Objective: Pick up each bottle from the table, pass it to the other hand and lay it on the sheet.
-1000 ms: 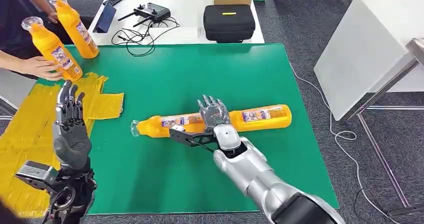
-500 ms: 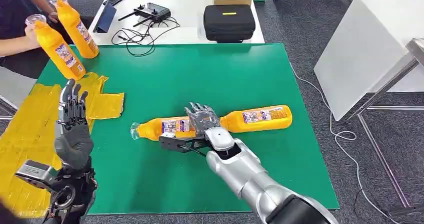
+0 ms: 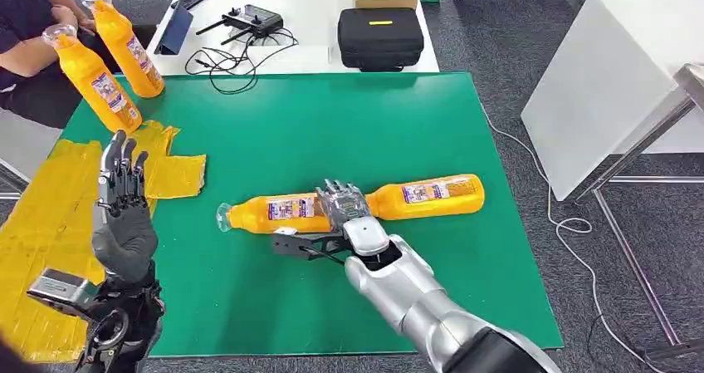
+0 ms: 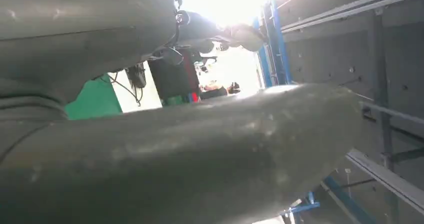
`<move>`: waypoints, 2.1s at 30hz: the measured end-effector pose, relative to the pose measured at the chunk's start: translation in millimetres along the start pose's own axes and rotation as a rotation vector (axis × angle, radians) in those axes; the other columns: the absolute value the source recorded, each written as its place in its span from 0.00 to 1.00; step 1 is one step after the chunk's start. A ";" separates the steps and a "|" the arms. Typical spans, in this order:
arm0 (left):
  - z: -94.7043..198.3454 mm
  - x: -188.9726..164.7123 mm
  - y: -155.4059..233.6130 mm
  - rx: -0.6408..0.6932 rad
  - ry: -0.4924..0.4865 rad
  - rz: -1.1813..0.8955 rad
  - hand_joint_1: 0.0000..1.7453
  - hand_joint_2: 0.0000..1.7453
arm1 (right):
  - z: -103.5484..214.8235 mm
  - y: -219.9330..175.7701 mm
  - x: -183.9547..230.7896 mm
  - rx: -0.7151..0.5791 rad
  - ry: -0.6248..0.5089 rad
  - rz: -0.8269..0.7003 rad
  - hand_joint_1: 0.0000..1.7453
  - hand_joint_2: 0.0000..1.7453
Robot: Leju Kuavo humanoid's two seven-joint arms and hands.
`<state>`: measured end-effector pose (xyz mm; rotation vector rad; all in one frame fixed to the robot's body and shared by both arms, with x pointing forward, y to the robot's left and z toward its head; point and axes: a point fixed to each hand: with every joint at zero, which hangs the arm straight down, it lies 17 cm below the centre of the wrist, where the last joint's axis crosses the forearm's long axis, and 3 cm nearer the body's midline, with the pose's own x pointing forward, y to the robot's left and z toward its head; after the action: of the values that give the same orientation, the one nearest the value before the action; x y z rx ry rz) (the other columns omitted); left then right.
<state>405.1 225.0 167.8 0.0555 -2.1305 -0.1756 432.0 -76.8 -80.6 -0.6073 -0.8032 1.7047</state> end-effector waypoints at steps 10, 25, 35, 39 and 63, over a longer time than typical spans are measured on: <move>3.2 0.9 -2.3 -0.009 0.002 0.010 0.00 0.00 | 1.6 19.7 -12.8 0.033 0.037 0.000 0.00 1.00; 3.1 7.9 -9.6 -0.015 -0.012 0.021 0.00 0.00 | 3.3 35.1 -22.1 0.065 0.055 0.017 1.00 1.00; 6.8 14.7 -15.8 -0.042 -0.022 0.047 0.00 0.00 | 2.6 35.2 -27.1 0.059 0.060 0.009 1.00 1.00; 2.2 17.4 -16.7 -0.039 -0.033 0.047 0.00 0.00 | 2.5 36.6 -29.8 0.056 0.064 0.004 1.00 1.00; 33.9 -93.6 -2.1 0.007 0.285 0.317 0.00 1.00 | -2.3 -64.2 -20.8 -0.322 -0.097 -0.377 1.00 1.00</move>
<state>426.7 236.7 71.4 -0.2393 -1.8271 0.0261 478.8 -85.7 -32.7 -0.5498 -1.1948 1.2767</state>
